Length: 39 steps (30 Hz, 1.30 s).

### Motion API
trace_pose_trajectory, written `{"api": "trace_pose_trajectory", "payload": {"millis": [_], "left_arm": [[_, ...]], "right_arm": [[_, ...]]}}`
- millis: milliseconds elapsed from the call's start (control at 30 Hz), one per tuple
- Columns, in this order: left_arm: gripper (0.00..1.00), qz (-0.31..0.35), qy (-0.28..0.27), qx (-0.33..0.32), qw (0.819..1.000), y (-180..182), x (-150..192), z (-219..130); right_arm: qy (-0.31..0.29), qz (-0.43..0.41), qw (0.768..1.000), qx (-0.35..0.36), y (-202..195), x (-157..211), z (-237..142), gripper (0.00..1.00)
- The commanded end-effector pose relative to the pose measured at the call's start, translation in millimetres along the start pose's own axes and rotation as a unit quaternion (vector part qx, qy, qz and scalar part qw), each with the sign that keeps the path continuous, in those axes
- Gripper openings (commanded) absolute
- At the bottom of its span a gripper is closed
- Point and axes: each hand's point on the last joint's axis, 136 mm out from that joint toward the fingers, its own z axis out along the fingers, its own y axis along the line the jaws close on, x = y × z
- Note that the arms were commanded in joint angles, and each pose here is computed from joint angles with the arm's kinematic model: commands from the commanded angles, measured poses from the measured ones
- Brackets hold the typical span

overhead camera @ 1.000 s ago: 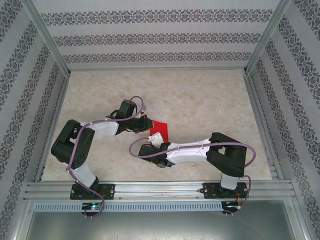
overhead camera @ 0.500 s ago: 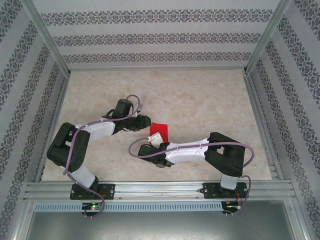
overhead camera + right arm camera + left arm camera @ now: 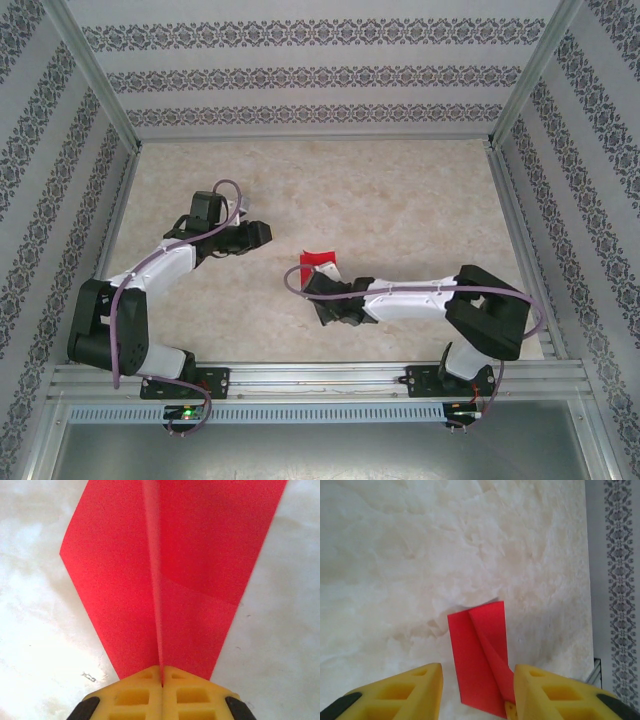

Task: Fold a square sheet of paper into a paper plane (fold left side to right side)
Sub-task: Fourth fold the wing at the center of the table.

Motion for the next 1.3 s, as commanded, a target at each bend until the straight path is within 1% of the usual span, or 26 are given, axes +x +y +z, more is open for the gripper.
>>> {"api": "trace_pose_trajectory", "payload": {"millis": [0, 200, 333, 500, 700, 867, 1267], "left_arm": [[0.41, 0.005, 0.037, 0.018, 0.999, -2.6, 21.6, -3.2], [0.43, 0.014, 0.069, 0.045, 0.996, -12.1, 43.5, 6.3], [0.45, 0.022, 0.095, 0.046, 0.994, -18.0, 58.8, 17.3], [0.45, 0.034, 0.115, 0.033, 0.992, -24.6, 76.8, 34.7], [0.46, 0.038, 0.136, 0.026, 0.99, -31.6, 96.7, 62.0], [0.46, 0.04, 0.151, 0.02, 0.988, -34.0, 106.7, 80.6], [0.46, 0.04, 0.162, 0.021, 0.986, -38.9, 111.4, 112.3]], "right_arm": [[0.018, 0.003, 0.995, -0.095, 18.4, 4.3, -1.4, 0.01], [0.016, 0.044, 0.983, -0.175, 15.8, 6.6, -3.0, 0.01], [0.016, 0.071, 0.971, -0.228, 16.2, 6.4, -6.7, 0.01], [0.023, 0.1, 0.958, -0.269, 10.5, 6.8, -7.7, 0.02], [0.024, 0.117, 0.952, -0.281, 1.2, 7.8, -7.3, 0.02], [0.025, 0.123, 0.951, -0.284, -2.2, 8.1, -5.8, 0.03], [0.035, 0.123, 0.949, -0.287, -1.2, 10.6, -0.8, 0.03]]}}
